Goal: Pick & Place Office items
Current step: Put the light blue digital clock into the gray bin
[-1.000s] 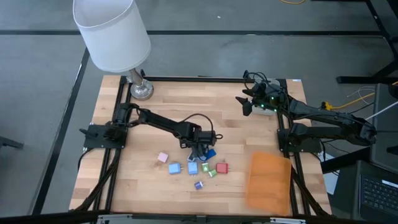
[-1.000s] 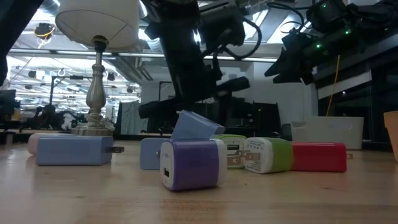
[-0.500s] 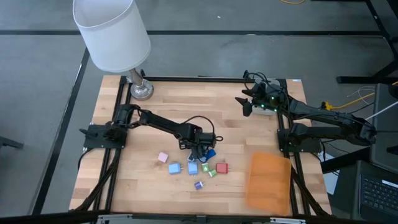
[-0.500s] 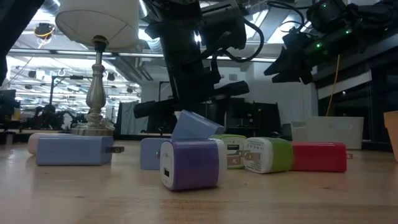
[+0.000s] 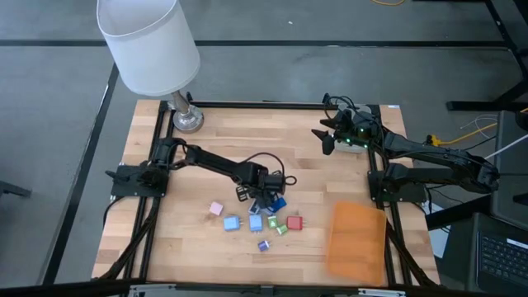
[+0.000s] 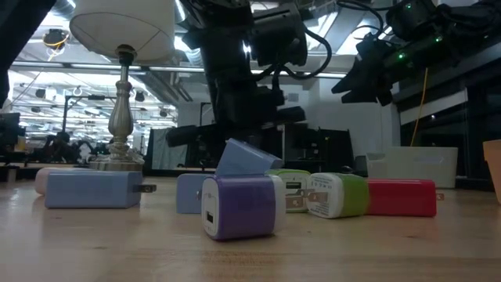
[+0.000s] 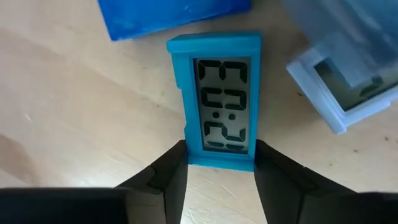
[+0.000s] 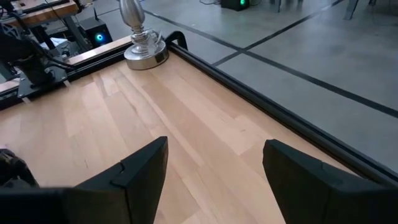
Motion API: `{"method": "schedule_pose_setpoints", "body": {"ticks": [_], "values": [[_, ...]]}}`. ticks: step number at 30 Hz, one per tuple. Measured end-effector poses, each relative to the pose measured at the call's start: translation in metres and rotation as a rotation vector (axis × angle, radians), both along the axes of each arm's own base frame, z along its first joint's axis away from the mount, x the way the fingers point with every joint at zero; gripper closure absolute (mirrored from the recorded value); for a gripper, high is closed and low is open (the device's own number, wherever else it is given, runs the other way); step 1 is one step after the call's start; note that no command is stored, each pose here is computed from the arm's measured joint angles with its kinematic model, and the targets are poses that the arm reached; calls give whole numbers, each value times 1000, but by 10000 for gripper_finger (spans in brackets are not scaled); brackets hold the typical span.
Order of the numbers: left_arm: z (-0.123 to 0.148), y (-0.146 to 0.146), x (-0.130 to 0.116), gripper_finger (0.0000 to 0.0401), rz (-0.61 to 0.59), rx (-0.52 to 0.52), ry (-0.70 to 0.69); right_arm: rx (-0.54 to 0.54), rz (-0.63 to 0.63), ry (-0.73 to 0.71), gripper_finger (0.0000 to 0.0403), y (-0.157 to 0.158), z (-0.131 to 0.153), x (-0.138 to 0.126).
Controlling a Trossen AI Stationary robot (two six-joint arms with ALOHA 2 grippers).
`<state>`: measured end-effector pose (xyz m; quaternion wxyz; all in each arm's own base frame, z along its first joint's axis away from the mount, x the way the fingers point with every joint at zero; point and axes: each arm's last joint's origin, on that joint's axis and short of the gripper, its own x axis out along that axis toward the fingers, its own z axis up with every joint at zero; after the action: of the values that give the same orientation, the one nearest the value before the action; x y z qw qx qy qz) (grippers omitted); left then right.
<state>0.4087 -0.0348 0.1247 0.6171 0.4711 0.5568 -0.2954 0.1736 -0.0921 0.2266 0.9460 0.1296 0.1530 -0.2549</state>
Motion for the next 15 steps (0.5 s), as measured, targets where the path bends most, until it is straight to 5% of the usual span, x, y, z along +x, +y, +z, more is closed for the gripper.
{"method": "schedule_pose_setpoints", "body": {"ticks": [11,15], "values": [[25,20,19,251,296,-78,-110,-34,59,-32,144,5,4,4],[57,47,30,251,436,9,-260,-3,61,-69,144,8,6,6]]}}
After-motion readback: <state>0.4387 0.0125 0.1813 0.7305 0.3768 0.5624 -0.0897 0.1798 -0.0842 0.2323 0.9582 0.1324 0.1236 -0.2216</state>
